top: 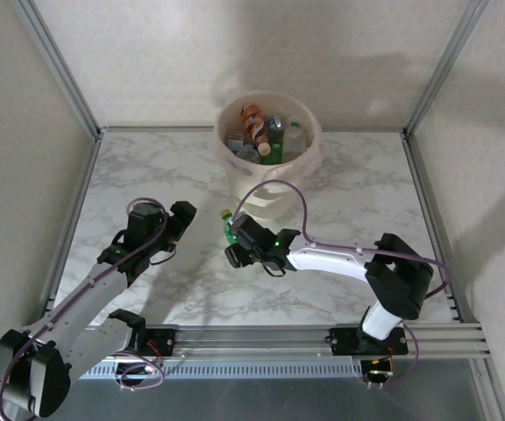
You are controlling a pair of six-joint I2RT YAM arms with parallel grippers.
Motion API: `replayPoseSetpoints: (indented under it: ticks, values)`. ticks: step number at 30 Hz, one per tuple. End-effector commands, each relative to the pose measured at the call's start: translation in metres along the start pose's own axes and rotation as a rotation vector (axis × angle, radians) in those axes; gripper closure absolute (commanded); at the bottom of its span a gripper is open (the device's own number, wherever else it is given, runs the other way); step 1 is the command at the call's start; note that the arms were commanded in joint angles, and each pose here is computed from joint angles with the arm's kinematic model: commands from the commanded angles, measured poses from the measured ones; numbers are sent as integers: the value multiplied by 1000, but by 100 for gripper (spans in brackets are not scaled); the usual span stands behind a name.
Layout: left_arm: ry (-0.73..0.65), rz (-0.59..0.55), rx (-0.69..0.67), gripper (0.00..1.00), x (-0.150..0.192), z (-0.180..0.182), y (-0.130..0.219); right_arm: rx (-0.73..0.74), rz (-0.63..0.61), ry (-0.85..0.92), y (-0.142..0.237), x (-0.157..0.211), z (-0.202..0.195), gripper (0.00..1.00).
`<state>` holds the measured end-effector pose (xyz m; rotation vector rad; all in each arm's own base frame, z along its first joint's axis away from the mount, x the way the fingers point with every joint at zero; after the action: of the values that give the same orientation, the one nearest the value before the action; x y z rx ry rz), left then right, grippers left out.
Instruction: Put the plastic bottles in the bin
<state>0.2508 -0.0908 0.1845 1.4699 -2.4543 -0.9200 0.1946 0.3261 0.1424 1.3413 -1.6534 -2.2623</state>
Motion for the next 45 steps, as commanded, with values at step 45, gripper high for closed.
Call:
replayPoseSetpoints:
  ticks: [45]
  values:
    - [-26, -35, 19, 13, -19, -5, 5, 212, -301, -378, 173, -225, -162, 46]
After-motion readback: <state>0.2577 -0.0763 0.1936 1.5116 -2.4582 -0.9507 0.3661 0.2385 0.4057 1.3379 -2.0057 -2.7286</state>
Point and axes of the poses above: each hand's point on the last joint's axis, 136 mm out from that joint toward the fingers, its own y axis back along the fingers, its own z axis along the line the jaws close on, x = y × z, the point moved 6 cm from there along y, back along the fingers, and after that the axes turned 4 degrees about y, right-handed, at the moved point
